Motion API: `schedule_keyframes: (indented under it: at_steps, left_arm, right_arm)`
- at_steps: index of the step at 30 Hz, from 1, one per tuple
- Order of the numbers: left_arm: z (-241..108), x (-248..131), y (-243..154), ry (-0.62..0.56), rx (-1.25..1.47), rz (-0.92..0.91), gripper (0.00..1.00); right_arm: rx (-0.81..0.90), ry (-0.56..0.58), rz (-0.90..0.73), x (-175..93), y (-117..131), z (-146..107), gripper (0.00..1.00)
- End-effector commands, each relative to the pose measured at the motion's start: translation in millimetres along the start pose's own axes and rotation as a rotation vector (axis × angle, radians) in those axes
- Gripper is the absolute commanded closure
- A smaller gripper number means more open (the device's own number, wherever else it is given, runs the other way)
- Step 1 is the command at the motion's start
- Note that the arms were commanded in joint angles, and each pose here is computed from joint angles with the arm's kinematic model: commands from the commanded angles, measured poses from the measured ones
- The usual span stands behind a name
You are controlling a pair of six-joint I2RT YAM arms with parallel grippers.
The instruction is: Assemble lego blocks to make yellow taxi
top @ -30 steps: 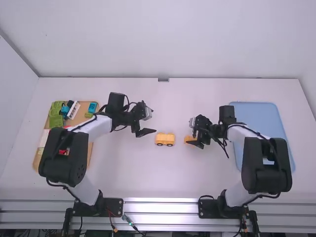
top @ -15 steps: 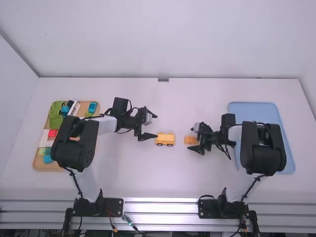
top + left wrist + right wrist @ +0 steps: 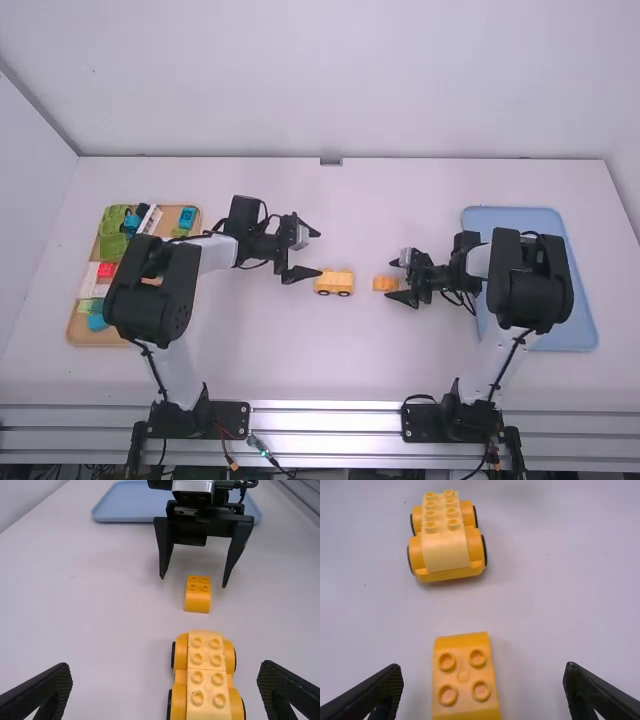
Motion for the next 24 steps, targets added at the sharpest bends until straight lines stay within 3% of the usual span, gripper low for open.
schedule_keyframes:
  at_steps: [1, 9, 15, 24]
  left_arm:
    - [7.5, 2.9, 0.4, -0.036, 0.001, -0.024, 0.01]
    - [7.6, 2.9, 0.7, -0.036, 0.002, -0.023, 0.01]
    - [7.7, 2.9, 0.8, -0.036, 0.003, -0.023, 0.01]
    - [7.7, 2.9, 0.7, -0.037, 0.003, -0.023, 0.01]
  right_arm:
    - [-0.053, -0.048, 0.013, 0.9, -2.9, -2.1, 0.15]
    - [-0.041, -0.046, 0.050, 11.8, -9.9, -6.1, 0.18]
    - [-0.032, -0.044, 0.048, 11.4, -10.7, -8.7, 0.35]
    - [-0.011, -0.011, 0.058, 11.4, -7.6, -12.5, 0.44]
Point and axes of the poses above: each hand's point on the last joint's axis, 136 mm out from that joint toward the fingers, its own x axis out along the fingers, its own y axis along the line the jaws close on, z = x × y, the point moved 6 cm from there along -x, back along the fingers, and after that the axes turned 3 degrees about x, right-handed, at the moved point
